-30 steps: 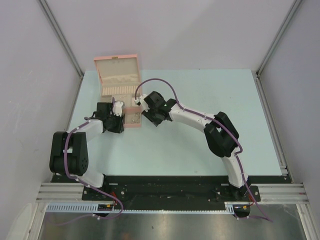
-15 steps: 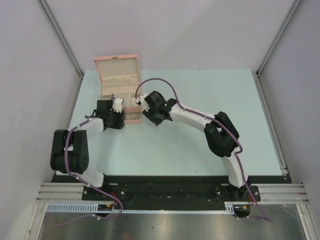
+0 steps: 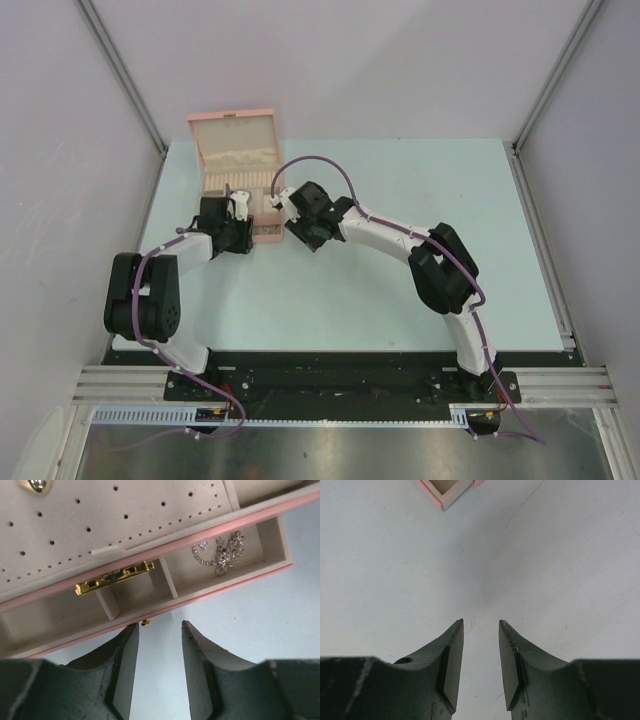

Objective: Organize the mixed jewelry

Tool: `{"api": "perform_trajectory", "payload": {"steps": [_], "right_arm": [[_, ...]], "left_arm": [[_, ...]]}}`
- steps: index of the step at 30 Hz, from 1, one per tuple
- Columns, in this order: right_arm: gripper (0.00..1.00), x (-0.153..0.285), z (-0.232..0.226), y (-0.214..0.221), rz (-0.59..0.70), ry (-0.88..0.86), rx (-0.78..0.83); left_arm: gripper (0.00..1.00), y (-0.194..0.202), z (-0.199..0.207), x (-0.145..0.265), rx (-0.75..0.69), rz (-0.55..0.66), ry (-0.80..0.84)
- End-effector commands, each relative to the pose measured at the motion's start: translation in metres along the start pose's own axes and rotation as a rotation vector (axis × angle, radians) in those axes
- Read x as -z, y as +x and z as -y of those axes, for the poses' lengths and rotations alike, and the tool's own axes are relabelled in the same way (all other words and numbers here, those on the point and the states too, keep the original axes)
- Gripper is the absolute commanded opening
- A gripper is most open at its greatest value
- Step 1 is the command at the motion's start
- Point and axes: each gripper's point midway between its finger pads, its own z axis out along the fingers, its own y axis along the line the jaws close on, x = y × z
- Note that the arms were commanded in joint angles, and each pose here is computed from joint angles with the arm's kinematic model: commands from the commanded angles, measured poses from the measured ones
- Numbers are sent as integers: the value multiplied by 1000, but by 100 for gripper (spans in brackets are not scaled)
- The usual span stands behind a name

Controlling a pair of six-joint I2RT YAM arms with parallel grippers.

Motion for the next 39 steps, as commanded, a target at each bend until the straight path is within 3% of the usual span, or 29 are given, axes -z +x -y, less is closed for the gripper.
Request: {"api": "perform_trajectory", "payload": {"steps": [1,39], "right_arm": [[39,22,12,-22,73,31,-17],[39,22,19,-21,73,34,-34]], "left_arm": [[46,-39,-4,-2,12,99,-32],[54,-62,-16,-23,114,164,-92]]}}
